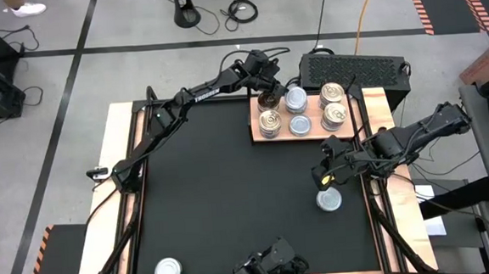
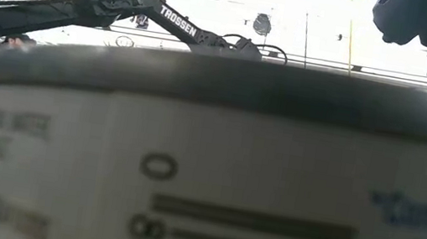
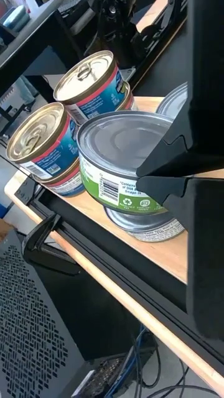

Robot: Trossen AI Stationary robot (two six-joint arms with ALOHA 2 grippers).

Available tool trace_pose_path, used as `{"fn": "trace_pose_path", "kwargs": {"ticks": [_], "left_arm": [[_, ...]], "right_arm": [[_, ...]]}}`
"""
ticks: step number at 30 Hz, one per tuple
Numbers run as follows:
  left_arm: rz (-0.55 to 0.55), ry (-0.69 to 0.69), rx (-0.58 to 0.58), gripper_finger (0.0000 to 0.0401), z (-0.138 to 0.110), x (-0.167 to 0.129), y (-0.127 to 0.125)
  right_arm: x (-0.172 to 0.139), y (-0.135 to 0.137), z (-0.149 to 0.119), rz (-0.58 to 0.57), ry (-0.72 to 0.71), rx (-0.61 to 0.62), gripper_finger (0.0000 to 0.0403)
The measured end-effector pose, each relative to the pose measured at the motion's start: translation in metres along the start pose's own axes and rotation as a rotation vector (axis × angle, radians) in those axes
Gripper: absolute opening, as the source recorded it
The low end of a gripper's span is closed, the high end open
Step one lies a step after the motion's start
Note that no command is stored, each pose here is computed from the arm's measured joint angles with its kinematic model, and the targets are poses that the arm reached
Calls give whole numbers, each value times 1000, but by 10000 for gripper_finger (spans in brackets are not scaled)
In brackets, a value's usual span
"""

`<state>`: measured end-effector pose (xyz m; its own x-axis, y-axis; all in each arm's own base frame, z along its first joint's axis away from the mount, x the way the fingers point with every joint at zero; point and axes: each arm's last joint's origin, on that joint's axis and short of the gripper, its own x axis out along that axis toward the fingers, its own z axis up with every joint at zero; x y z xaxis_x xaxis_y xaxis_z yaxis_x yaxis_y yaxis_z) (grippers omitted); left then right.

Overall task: Stack canned seafood by type on shelf
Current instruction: Stack the green tuna can on top of the other green tuna can on the shelf

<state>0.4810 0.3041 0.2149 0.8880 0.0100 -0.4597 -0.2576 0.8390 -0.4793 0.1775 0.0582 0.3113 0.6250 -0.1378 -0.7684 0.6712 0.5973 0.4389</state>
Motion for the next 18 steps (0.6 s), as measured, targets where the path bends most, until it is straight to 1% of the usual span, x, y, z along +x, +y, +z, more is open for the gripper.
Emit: {"fn": "trace_pose_path", "kwargs": {"ticks": [7,15,18], "left_arm": [[14,-3,7,1,0,1,-1],[14,-5,5,36,0,1,-1],[14,-4,0,43,0,1,-1]], "right_arm": [[0,0,0,1,3,-1,0],[0,0,-1,9,25,-12,0],[0,0,-1,10,26,-12,0]]}}
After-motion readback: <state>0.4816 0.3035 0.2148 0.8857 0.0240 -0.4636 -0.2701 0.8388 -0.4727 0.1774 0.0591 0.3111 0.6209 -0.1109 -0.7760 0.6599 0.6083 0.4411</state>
